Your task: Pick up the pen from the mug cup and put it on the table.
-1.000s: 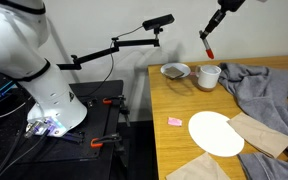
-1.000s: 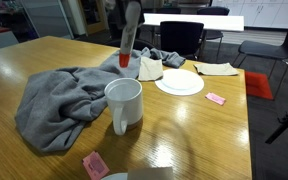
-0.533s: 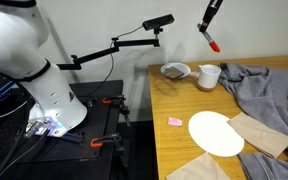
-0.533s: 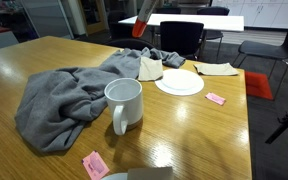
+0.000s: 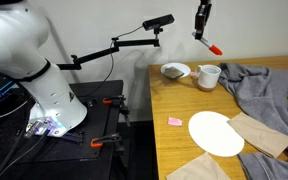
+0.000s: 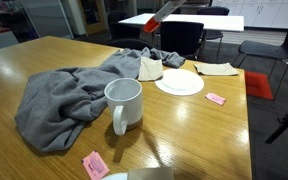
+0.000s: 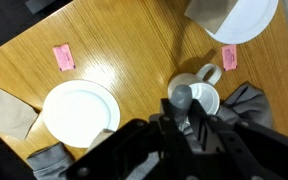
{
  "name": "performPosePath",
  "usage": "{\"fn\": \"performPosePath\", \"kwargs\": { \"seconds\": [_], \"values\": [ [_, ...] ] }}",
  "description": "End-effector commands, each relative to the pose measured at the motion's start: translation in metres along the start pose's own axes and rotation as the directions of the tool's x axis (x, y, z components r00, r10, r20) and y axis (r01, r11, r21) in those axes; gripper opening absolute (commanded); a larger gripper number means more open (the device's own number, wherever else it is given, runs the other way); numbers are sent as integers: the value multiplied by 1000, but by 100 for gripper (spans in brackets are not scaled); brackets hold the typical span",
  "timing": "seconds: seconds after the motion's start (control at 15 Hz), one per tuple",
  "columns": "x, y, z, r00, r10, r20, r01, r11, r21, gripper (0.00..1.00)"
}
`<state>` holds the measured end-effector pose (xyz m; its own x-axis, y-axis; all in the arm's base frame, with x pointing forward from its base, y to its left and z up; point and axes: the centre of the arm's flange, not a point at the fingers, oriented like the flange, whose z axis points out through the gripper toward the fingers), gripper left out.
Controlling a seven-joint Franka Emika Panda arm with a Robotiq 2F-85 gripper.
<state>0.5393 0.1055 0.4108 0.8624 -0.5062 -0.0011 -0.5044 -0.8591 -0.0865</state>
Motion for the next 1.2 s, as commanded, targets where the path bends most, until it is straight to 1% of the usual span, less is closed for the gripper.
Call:
{"fn": "performPosePath", "kwargs": {
  "seconds": [0.0, 0.27, 0.6, 0.93, 1.13],
  "values": [
    [-28, 27, 9, 996, -40, -74, 42, 999, 29, 6],
    [-28, 42, 30, 991, -80, -110, 86, 995, 49, 6],
    [-20, 63, 63, 987, -124, -104, 127, 992, 27, 6],
    [-8, 72, 98, 991, -115, -72, 115, 993, -1, 6],
    [-2, 73, 121, 992, -95, -80, 94, 995, -12, 6]
  ]
}}
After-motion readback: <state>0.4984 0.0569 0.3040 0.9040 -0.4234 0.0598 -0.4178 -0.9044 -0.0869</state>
